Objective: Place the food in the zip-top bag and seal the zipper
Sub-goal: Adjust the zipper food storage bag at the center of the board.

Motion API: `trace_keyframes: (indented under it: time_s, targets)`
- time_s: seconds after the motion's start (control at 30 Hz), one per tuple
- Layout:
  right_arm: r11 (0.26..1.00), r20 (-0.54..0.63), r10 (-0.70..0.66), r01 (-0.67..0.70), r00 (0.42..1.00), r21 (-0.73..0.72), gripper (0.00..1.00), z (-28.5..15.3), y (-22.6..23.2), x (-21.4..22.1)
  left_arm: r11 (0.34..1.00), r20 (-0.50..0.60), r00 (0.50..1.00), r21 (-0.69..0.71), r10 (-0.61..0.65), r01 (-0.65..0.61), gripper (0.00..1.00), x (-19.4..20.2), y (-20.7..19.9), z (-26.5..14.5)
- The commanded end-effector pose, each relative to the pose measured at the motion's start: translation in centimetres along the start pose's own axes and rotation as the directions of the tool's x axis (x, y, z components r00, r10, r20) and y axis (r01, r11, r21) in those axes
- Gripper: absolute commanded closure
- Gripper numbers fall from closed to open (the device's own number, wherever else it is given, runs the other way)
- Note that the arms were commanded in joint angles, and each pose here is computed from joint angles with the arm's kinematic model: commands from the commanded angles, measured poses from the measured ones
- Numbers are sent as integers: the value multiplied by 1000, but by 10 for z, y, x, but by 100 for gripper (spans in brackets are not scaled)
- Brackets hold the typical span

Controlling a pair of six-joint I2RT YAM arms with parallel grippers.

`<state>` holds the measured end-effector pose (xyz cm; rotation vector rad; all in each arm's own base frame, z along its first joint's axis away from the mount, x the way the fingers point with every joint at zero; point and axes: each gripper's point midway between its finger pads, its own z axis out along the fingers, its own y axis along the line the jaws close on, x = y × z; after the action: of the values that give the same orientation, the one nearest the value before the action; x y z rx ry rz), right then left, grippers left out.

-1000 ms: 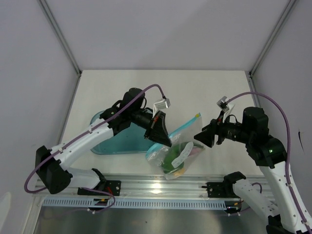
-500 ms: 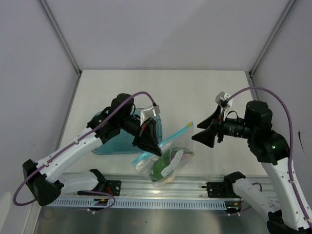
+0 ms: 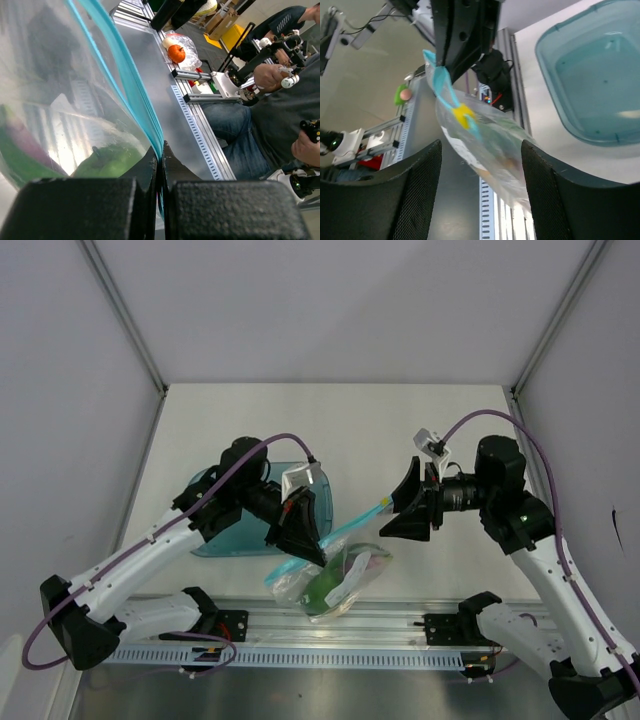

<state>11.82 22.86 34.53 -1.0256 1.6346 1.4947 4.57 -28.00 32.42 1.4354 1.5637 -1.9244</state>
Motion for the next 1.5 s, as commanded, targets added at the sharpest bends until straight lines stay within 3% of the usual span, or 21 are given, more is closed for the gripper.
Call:
trace_keyframes:
  time_s: [0.0,0.2,0.27,0.3,0.47,0.6,0.7,0.73,0.77,0.83,0.87,0.97,1.2,1.3,1.47]
  targets:
    - [989,3,-56,56,998,-136,34,6,23,-6,998,13,998,35,60,-61,100,-7,-13,-2]
    - [982,-38,-16,9,999,-190,49,18,27,6,996,26,997,44,74,-75,99,-13,-12,-1]
    - [988,-29,0,-4,1000,-156,86,19,20,8,996,26,997,44,74,-75,99,-13,-11,-1]
    - [990,-22,-2,-1,1000,-142,100,19,19,8,996,25,997,44,71,-72,99,-13,-10,-1]
    - [999,28,22,-21,999,-35,100,13,3,6,999,22,999,23,47,-48,99,-5,2,1]
    - [993,92,51,-61,994,102,100,8,-20,-2,993,22,999,-114,-29,32,99,5,36,2]
    - [980,95,94,-109,991,165,100,10,-35,4,964,30,998,-261,-53,59,83,11,68,0]
    - [978,86,102,-116,991,175,100,11,-39,8,933,41,997,-351,-71,81,74,13,86,-5]
    - [976,80,106,-119,991,183,100,12,-42,12,921,51,996,-379,-79,92,62,14,92,-6]
    - [974,56,117,-125,992,188,100,18,-47,23,898,71,996,-431,-56,81,55,11,106,-8]
    - [975,52,119,-126,992,184,100,20,-47,26,895,91,995,-438,-48,84,45,7,107,-8]
    - [973,26,139,-141,990,181,100,26,-49,38,876,153,987,-480,44,35,27,-17,108,-12]
    - [968,11,155,-154,988,196,100,33,-42,42,790,265,910,-605,319,-100,20,-102,87,-22]
    - [967,21,161,-162,987,195,100,36,-37,40,768,278,894,-631,352,-106,19,-123,88,-19]
    - [963,13,168,-167,986,213,100,38,-34,43,788,291,911,-613,293,-57,23,-129,103,-7]
